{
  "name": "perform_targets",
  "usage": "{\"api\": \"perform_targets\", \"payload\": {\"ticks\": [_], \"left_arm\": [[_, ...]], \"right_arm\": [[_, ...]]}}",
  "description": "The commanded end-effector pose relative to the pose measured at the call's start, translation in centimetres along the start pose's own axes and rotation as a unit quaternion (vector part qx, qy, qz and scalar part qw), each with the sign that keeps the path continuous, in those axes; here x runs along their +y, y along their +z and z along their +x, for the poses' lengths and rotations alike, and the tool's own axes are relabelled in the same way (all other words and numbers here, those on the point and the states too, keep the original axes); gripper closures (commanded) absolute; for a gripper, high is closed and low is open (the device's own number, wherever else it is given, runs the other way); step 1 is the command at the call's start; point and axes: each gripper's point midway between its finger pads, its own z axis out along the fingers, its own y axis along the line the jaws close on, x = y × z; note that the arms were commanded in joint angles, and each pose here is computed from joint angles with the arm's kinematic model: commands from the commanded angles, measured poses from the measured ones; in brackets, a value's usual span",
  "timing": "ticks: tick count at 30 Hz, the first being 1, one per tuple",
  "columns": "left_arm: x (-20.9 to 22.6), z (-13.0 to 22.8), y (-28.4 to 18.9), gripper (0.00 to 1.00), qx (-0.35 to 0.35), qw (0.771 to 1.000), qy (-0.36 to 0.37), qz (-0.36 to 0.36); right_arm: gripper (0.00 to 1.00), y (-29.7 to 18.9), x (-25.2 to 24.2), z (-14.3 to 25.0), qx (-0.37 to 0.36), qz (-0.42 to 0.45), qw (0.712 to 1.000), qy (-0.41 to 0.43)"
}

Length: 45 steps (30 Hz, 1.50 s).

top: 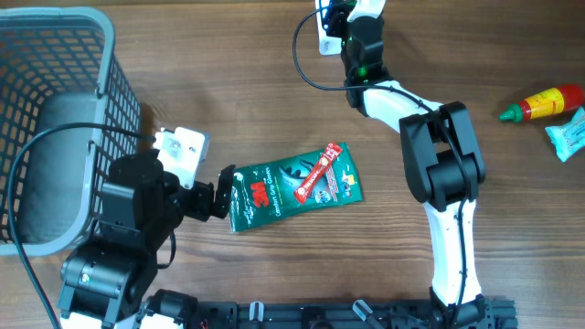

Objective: Scan the item barcode
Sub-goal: 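Carry the jar up to the white scanner with the right gripper, then move the jar to the right edge and release it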

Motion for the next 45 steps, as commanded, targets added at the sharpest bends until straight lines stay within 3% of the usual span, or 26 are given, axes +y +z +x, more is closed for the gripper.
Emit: {"api": "perform_targets", "payload": {"ticks": [1,8,9,11,14,17,21,27,32,34,35,36,41,45], "left_arm": [[0.0,0.0,0.0,0.00,-0.002,1.000,-0.005,0.002],[0.0,0.0,0.0,0.00,-0.002,1.000,-0.005,0.002],[0.0,0.0,0.0,0.00,-0.002,1.000,-0.005,0.002],[0.0,0.0,0.0,0.00,-0.002,1.000,-0.005,0.002],[0.0,0.0,0.0,0.00,-0.002,1.000,-0.005,0.002],[0.0,0.0,0.0,0.00,-0.002,1.000,-0.005,0.002],[0.0,0.0,0.0,0.00,-0.002,1.000,-0.005,0.002],[0.0,0.0,0.0,0.00,-0.002,1.000,-0.005,0.002],[0.0,0.0,0.0,0.00,-0.002,1.000,-0.005,0.002],[0.0,0.0,0.0,0.00,-0.002,1.000,-0.005,0.002],[0.0,0.0,0.0,0.00,-0.002,1.000,-0.005,0.002],[0.0,0.0,0.0,0.00,-0.002,1.000,-0.005,0.002],[0.0,0.0,0.0,0.00,-0.002,1.000,-0.005,0.002],[0.0,0.0,0.0,0.00,-0.002,1.000,-0.005,0.002]], "right_arm": [[0.43,-0.1,1.2,-3.3,-0.003,-0.012,1.000,-0.003],[0.44,-4.5,-2.9,-12.8,0.058,0.056,0.997,-0.003],[0.44,-5.7,-4.5,-13.9,0.075,0.075,0.994,0.005],[0.43,-11.0,-13.1,-15.5,0.153,0.191,0.968,0.051],[0.41,-15.9,-20.3,-13.3,0.237,0.291,0.923,0.084],[0.41,-22.5,-27.9,-9.7,0.323,0.404,0.844,0.139],[0.41,-28.7,-35.9,-6.3,0.345,0.501,0.766,0.208],[0.41,-31.5,-41.3,-0.8,0.369,0.504,0.720,0.302],[0.37,-31.0,-43.0,1.9,0.377,0.515,0.710,0.297],[0.30,-30.8,-43.3,2.4,0.378,0.515,0.710,0.297],[0.20,-30.8,-43.4,2.5,0.379,0.514,0.711,0.294],[0.00,-30.5,-43.5,2.3,0.380,0.508,0.719,0.285],[0.00,-30.1,-42.0,-1.9,0.375,0.484,0.740,0.277],[0.00,-29.7,-36.9,-9.4,0.335,0.416,0.790,0.300]]}}
